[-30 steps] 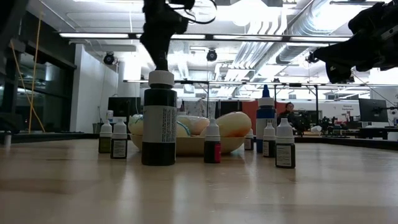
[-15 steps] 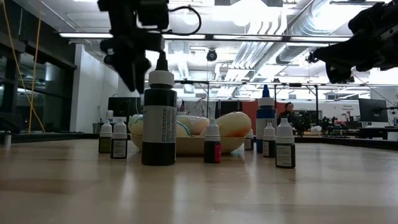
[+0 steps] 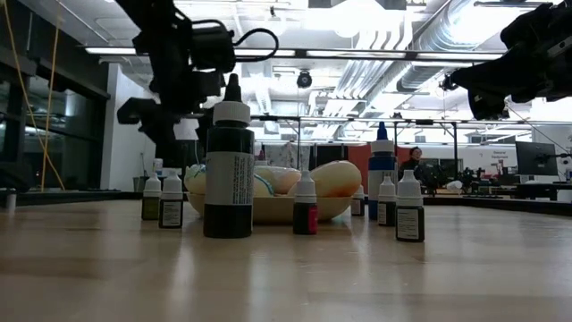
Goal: Pick & Place food coloring
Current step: Put the small purple food coloring bottle into the green container
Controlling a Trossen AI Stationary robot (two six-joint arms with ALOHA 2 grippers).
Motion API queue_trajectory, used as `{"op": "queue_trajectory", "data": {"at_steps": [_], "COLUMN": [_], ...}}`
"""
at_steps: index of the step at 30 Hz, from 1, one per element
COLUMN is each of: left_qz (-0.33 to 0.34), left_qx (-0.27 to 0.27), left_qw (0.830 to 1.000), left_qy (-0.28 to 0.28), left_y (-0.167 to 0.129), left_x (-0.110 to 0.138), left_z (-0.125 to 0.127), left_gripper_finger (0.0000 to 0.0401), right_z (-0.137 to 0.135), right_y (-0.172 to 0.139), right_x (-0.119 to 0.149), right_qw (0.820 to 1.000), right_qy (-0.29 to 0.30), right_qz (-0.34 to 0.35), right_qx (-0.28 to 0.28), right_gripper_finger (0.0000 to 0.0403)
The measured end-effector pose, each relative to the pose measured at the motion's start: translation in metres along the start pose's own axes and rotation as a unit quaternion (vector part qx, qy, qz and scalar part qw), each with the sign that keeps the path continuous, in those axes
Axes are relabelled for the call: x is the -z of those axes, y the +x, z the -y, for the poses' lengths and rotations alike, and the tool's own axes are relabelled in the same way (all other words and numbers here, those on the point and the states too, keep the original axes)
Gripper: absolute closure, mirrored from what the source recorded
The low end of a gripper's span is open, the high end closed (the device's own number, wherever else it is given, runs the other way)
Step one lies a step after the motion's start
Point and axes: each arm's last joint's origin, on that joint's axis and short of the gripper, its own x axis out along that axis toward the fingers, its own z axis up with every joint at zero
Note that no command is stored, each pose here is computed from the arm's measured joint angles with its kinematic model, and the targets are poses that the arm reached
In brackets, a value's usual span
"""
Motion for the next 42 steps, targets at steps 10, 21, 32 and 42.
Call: {"op": "queue_trajectory", "data": {"at_steps": [10,21,32,42], "left_qz": [0.021,0.037,0.018,0.009], "left_qx": [-0.013,-0.028,-0.002,0.023], "left_qw": [0.996,0.995,0.999,0.999], "left_qy": [0.091,0.091,0.03,0.022], "left_y": [0.019,0.042,0.036,0.034], "left_x": [0.007,0.009,0.0,-0.005], "left_z": [0.01,0.005,-0.01,-0.004], "left_gripper_finger": [0.0108,0.0108,0.0108,0.0108], "right_z": [0.0,0.0,0.0,0.0], "right_y": [0.0,0.0,0.0,0.0], "right_x": [0.0,0.0,0.0,0.0], "right_qw": [1.0,1.0,1.0,1.0], "right_qy": [0.0,0.0,0.0,0.0], "right_qz": [0.0,0.0,0.0,0.0], "right_qx": [0.0,0.0,0.0,0.0], "right_gripper_finger": [0.0402,0.0402,0.0402,0.0402]}}
